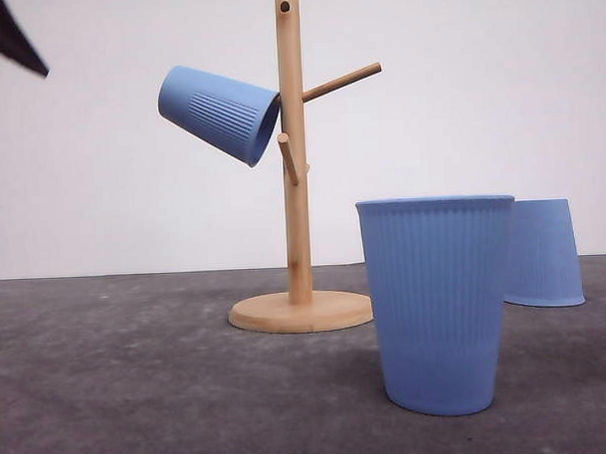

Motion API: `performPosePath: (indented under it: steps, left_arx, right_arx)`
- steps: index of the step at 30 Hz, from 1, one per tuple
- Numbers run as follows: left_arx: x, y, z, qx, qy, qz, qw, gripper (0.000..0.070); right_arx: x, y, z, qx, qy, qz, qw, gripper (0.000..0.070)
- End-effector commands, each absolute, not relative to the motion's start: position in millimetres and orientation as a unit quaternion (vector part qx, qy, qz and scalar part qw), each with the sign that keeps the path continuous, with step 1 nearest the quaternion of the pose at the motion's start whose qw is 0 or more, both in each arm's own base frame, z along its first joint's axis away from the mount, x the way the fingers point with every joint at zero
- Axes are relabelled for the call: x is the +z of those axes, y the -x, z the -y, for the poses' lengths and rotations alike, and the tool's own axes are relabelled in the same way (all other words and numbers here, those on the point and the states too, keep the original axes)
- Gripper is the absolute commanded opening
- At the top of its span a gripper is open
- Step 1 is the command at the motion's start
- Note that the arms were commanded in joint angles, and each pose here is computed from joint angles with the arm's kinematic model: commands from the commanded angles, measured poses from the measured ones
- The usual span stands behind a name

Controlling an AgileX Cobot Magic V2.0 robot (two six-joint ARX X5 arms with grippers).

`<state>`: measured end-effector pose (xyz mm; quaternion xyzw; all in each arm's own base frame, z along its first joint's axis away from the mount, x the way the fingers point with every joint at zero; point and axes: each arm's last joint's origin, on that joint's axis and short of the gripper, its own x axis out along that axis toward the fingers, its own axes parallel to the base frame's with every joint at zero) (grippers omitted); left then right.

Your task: Place three cups

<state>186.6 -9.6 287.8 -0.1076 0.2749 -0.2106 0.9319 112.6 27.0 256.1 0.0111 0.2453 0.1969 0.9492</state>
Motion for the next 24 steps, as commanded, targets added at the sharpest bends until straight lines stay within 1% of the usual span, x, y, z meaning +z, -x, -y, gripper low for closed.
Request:
performPosePath:
  steps: [1,6,10,13,17,24]
  left_arx:
    - [287,-182,10,-0.207,0.106,-0.264,0.936,0.0464]
    - [280,-170,11,-0.204,0.103,-0.277,0.933,0.0464]
    - [280,-168,14,-0.211,0.102,-0.284,0.930,0.0464]
    - [279,-167,15,-0.214,0.102,-0.288,0.928,0.0464]
    - [279,-167,15,-0.215,0.103,-0.288,0.928,0.0464]
    - [279,-167,15,-0.215,0.109,-0.291,0.926,0.0464]
  right_arx:
    - [261,-114,-28,0.194,-0.025,-0.242,0.950,0.0446]
    - [263,-122,-29,0.181,-0.065,-0.276,0.942,0.0447]
    - [278,-138,-31,0.155,-0.084,-0.321,0.930,0.0447]
    - [292,-155,-32,0.130,-0.079,-0.354,0.923,0.0447]
    - [307,-187,-31,0.104,-0.078,-0.400,0.907,0.0454]
    - [315,-252,-27,0.089,-0.062,-0.439,0.892,0.0486]
